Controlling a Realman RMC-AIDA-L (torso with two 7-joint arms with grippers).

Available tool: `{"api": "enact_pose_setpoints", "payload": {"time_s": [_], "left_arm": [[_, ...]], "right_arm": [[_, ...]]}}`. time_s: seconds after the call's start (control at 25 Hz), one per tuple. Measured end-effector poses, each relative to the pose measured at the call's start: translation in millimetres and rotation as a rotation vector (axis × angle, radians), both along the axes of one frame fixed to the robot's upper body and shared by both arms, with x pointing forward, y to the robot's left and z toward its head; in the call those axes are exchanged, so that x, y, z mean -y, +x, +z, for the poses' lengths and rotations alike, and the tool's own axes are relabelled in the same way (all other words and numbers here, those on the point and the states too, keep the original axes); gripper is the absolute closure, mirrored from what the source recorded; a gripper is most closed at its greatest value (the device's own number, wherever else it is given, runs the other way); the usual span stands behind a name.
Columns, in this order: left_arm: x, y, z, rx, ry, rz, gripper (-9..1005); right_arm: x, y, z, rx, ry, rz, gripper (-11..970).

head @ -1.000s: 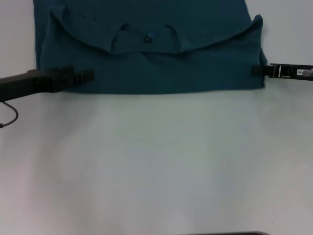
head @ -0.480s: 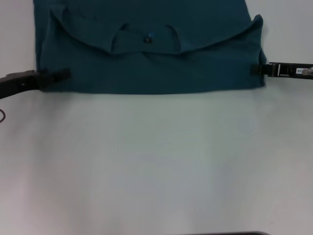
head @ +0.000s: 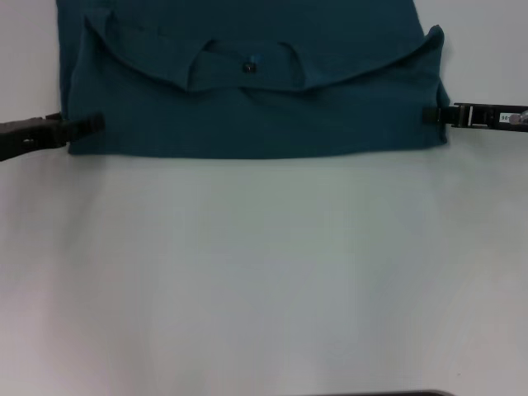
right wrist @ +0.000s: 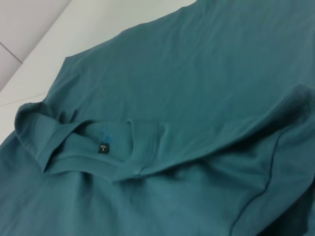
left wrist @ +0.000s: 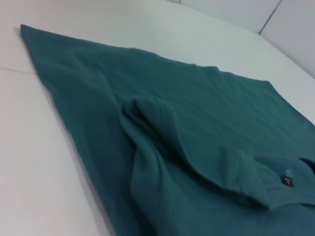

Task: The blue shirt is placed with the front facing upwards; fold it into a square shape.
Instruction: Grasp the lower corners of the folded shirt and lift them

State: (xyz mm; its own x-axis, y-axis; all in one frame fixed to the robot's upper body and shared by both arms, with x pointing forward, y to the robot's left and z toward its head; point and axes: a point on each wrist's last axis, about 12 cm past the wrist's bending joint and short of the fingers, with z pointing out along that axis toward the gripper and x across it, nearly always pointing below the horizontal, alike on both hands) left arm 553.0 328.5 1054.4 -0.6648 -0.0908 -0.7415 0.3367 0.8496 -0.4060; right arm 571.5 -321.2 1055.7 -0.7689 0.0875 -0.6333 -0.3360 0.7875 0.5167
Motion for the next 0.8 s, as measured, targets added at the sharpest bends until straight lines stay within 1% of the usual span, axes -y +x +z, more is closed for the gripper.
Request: {"api": "enact_pose_setpoints", "payload": {"time_s": [0.2,0.36,0.64,0.8], "left_arm": [[6.8,-0.4,-6.1,-0.026,0.02,-0.031,137],[8.8,-0.3,-7.5,-0.032,0.025,-0.038,137],[10.2,-1.2,-7.6,-0.035,0.021,-0.049,176],[15.0,0.3,-7.7,-0.039,0.038,-0.077,198]], "right_arm": [[0.5,0.3,0.3,0.001,-0.001,-0.002,912],[0.4,1.0,1.0,0.004,-0.002,-0.001,911],[0.5,1.1,1.0,0.004,-0.002,-0.002,910],[0.2,1.7,1.5,0.006,-0.001,-0.003,909]]}}
